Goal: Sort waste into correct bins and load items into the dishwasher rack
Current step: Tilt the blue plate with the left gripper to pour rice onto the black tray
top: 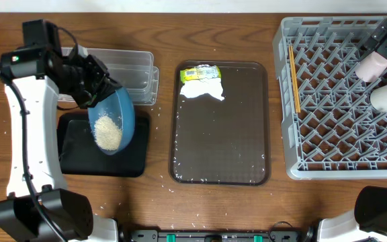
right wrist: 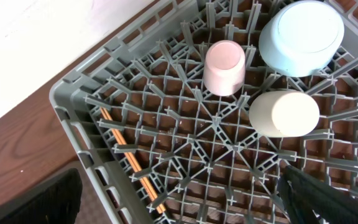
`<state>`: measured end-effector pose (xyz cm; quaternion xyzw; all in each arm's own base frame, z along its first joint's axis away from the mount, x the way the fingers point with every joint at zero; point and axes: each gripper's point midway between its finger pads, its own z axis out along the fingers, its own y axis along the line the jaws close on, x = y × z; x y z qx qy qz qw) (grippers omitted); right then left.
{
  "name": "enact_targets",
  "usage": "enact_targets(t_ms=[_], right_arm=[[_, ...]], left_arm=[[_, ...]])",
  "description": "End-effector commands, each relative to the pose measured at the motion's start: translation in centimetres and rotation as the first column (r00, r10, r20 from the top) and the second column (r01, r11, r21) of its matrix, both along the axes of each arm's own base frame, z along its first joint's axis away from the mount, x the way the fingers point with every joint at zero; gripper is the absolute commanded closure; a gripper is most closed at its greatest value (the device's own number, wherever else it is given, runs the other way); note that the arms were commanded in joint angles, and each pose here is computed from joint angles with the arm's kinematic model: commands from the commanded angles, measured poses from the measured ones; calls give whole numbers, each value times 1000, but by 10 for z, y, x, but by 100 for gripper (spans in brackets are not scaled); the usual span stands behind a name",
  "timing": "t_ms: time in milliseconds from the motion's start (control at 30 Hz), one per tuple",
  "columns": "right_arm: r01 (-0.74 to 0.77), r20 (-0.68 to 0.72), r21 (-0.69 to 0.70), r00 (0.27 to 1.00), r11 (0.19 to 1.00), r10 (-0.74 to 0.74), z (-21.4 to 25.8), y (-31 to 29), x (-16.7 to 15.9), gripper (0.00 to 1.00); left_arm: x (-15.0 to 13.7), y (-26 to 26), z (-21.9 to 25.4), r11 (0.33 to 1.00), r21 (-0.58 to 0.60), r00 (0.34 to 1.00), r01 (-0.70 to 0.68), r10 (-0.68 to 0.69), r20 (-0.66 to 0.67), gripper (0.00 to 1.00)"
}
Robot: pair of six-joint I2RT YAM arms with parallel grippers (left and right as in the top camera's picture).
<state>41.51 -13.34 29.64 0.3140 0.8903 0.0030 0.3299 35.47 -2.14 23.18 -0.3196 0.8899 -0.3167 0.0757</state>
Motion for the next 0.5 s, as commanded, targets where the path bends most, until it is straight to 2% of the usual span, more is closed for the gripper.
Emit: enact_targets(t_ms=[0,233,467], right_arm=[[17,6,1,1000,1000,-17,2,-2,0,1],[17,6,1,1000,1000,-17,2,-2,0,1],[17,6,1,1000,1000,-17,2,-2,0,1]], left_arm=[[-5,-3,8,996,-80,999,26,-23,35,94],[-11,3,4,981,-192,999,25,-16,48,94],[-16,18,-7,975,-220,999,-10,18,33,94]])
